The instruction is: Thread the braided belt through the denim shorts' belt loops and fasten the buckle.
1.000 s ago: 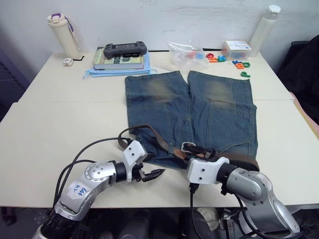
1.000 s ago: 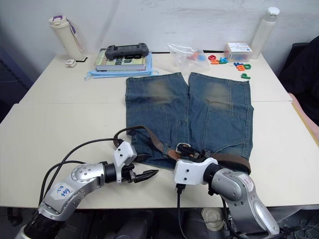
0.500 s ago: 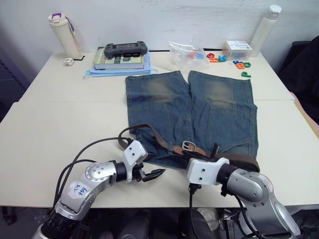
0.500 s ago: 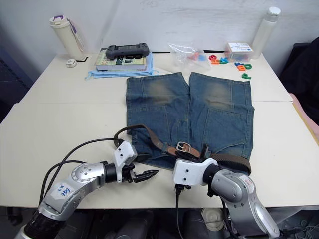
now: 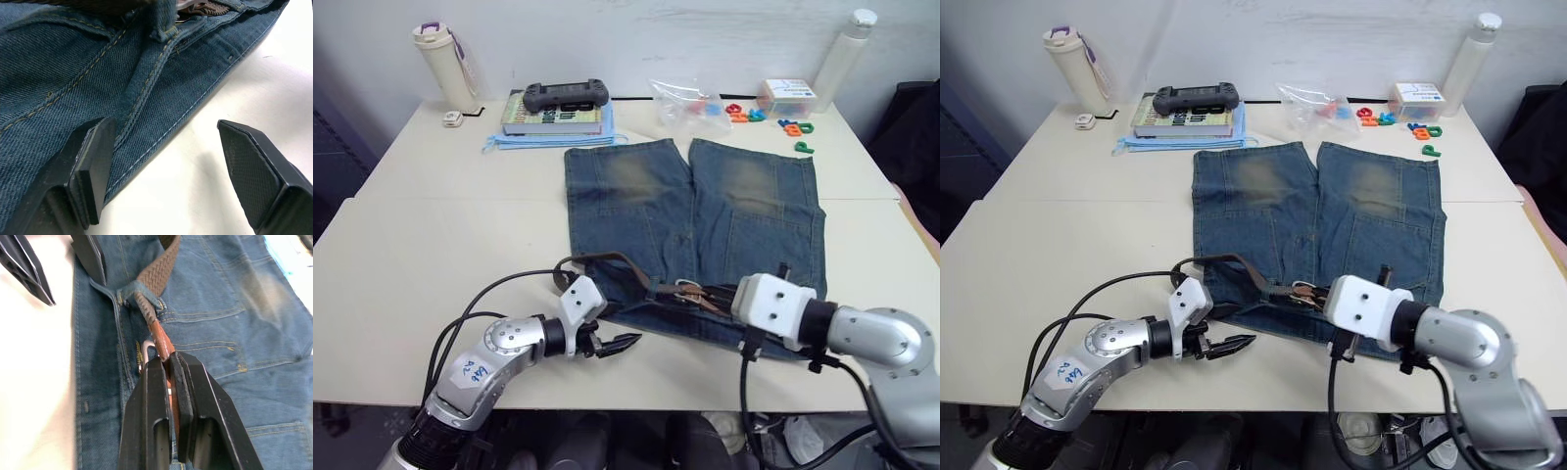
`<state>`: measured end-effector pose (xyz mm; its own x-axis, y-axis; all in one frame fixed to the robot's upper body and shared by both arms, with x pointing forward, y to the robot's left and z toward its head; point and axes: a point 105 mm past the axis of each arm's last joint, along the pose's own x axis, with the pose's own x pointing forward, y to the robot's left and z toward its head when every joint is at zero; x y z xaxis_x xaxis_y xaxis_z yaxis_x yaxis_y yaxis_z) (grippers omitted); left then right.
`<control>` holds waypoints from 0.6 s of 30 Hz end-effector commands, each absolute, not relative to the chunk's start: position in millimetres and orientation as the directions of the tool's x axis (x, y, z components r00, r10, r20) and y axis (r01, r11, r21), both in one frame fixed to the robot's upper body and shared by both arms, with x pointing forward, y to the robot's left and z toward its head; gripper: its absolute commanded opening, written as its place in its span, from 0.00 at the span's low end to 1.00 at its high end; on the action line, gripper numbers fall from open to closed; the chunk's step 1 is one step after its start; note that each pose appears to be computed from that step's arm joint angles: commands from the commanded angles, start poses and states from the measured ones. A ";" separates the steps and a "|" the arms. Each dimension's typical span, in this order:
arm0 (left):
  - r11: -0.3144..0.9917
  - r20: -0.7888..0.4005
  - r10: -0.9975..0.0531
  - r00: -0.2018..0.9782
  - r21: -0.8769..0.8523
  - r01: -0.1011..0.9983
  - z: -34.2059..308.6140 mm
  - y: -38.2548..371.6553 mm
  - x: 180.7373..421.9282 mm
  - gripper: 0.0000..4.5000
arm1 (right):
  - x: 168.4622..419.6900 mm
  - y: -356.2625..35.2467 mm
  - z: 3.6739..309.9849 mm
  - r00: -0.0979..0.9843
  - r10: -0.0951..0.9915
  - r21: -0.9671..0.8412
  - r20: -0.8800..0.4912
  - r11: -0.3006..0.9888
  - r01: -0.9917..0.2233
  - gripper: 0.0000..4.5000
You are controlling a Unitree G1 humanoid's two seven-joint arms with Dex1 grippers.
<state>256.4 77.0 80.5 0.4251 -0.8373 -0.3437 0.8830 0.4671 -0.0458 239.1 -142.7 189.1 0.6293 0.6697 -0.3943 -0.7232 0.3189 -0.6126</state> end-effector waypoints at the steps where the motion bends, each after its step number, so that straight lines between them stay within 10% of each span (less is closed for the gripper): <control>1: 0.567 -0.508 -0.737 0.446 -0.104 0.817 37.0 102.6 256.2 0.83 | 241.9 -161.4 225.4 0.704 0.626 -0.725 -0.334 0.307 -0.616 0.03; 18: 0.590 -0.533 -0.712 0.457 -0.101 0.801 34.9 119.3 248.4 0.83 | 257.7 -207.8 272.6 0.834 0.493 -0.869 -0.249 0.267 -0.417 0.03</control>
